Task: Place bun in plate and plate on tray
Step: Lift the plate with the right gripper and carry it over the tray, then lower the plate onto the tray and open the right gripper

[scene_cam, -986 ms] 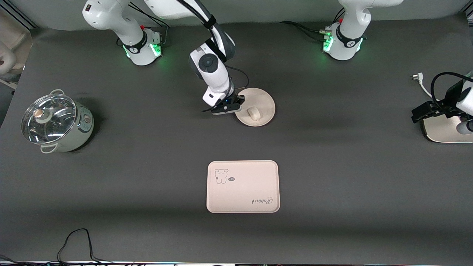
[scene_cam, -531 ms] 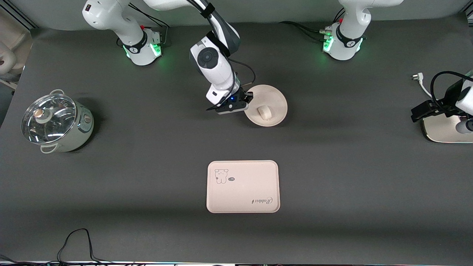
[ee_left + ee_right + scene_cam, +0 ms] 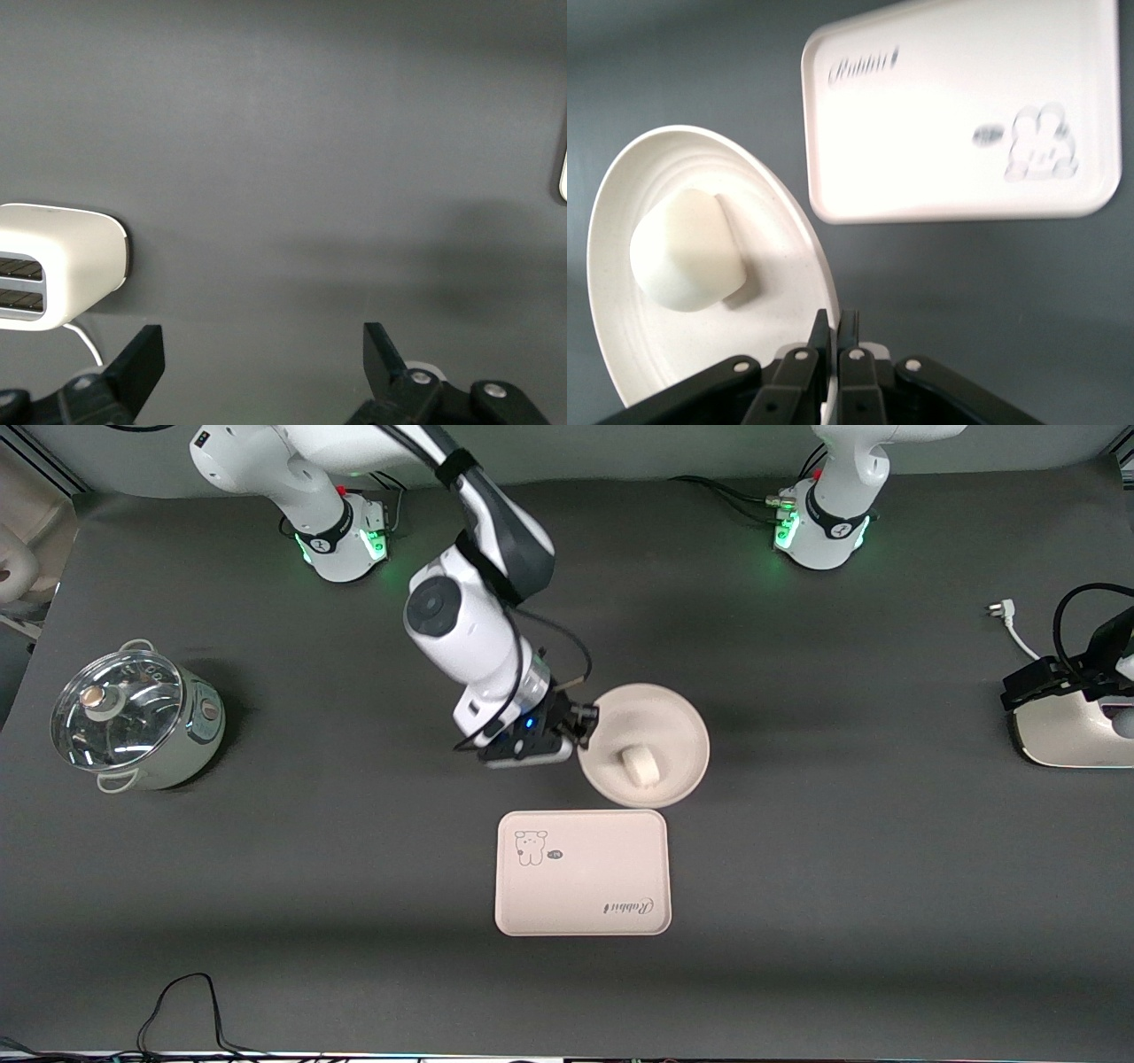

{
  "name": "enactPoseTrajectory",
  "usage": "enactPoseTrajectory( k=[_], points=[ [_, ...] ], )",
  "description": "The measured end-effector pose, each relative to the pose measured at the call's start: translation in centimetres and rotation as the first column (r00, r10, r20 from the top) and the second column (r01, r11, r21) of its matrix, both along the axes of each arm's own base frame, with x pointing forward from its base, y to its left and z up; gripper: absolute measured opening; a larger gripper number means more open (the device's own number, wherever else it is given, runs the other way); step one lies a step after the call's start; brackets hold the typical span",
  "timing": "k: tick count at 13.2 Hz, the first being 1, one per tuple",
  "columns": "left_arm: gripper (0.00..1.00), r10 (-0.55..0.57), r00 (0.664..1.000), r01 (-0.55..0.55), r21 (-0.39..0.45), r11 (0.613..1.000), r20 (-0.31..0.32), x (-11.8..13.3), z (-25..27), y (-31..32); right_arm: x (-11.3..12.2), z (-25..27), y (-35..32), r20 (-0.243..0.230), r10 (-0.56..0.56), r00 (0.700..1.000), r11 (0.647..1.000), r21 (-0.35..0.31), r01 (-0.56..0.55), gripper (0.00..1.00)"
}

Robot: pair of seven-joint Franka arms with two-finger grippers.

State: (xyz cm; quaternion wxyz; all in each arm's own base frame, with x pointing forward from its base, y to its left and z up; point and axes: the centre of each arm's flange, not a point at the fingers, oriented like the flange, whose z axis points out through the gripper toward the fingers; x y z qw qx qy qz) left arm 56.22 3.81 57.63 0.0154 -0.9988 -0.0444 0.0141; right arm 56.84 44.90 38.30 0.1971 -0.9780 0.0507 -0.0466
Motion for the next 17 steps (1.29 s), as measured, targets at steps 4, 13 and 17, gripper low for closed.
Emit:
enactPoseTrajectory(
  k=[4, 13, 17],
  points=[
    [1.00, 0.000, 1.000, 0.000, -0.005, 1.000, -0.006, 0.0, -0.2, 0.0, 7.6, -1.8, -3.3, 0.008, -0.011, 1.000, 1.000, -0.021, 0.011, 0.06],
    [1.00, -0.010, 0.999, 0.010, -0.007, 1.000, -0.034, 0.2, -1.0, -0.5, 11.5, -18.0, -6.8, -0.013, -0.021, 1.000, 0.999, -0.034, 0.021, 0.06],
    [1.00, -0.015, 0.998, 0.015, -0.010, 1.000, -0.059, 0.0, -1.3, -0.9, 11.7, -18.6, -6.9, -0.013, -0.018, 1.000, 0.999, -0.037, 0.018, 0.06]
  ],
)
